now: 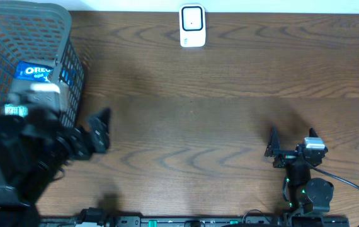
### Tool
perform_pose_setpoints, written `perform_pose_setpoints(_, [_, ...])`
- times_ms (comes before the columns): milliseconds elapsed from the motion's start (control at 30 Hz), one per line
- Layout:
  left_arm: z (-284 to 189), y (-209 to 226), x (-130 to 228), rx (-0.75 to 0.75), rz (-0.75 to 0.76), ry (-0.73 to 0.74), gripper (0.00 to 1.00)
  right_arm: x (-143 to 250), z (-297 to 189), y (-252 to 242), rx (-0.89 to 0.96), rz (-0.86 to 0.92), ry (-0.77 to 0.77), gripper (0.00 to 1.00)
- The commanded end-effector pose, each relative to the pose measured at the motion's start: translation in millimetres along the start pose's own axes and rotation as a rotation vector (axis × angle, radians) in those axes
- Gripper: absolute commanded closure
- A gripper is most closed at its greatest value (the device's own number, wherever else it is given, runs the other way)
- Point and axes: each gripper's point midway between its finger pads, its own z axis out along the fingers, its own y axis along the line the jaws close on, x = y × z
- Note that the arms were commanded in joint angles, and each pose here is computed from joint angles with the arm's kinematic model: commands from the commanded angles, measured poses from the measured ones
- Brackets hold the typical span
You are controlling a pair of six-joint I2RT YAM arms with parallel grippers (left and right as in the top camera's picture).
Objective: Scan the item barcode
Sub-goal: 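Reach the left gripper into the basket and grasp the green-lidded jar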
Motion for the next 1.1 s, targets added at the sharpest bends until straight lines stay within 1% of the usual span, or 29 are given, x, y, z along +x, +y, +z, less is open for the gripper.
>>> perform_pose_setpoints(0, [-7,36,-38,-0.244,-0.049,0.023,0.02,1,0,1,-0.003,-0.012,0.002,0.01])
perform_pose_setpoints(133, [-6,56,-60,-0.333,-0.108,0.088,0.02,1,0,1,-0.003,-0.011,0.002,0.01])
perform_pose_setpoints(233, [0,90,-71,-0.434,-0.198,0.115,0.02,1,0,1,-0.003,-0.012,0.002,0.01])
perform_pose_setpoints(300, [7,113,-72,-0.478,-0.288,0.127,0.02,1,0,1,-0.003,-0.012,0.002,0.01])
perform_pose_setpoints(400, [9,158,-64,-0.59,-0.439,0.15,0.02,1,0,1,-0.003,-0.012,0.002,0.01])
perform_pose_setpoints(500, [9,194,-54,-0.672,-0.538,0.179,0.02,1,0,1,-0.003,-0.012,0.002,0.01])
perform_pose_setpoints(567, [14,220,-40,-0.719,-0.605,0.234,0.02,1,0,1,-0.003,-0.012,0.002,0.01])
perform_pose_setpoints(633, [20,230,-26,-0.738,-0.65,0.285,0.02,1,0,1,-0.003,-0.012,0.002,0.01])
perform_pose_setpoints(900, [57,243,42,-0.743,-0.718,0.564,0.02,1,0,1,-0.003,-0.012,0.002,0.01])
perform_pose_setpoints(1067, [84,253,80,-0.738,-0.742,0.673,0.02,1,0,1,-0.003,-0.012,0.002,0.01])
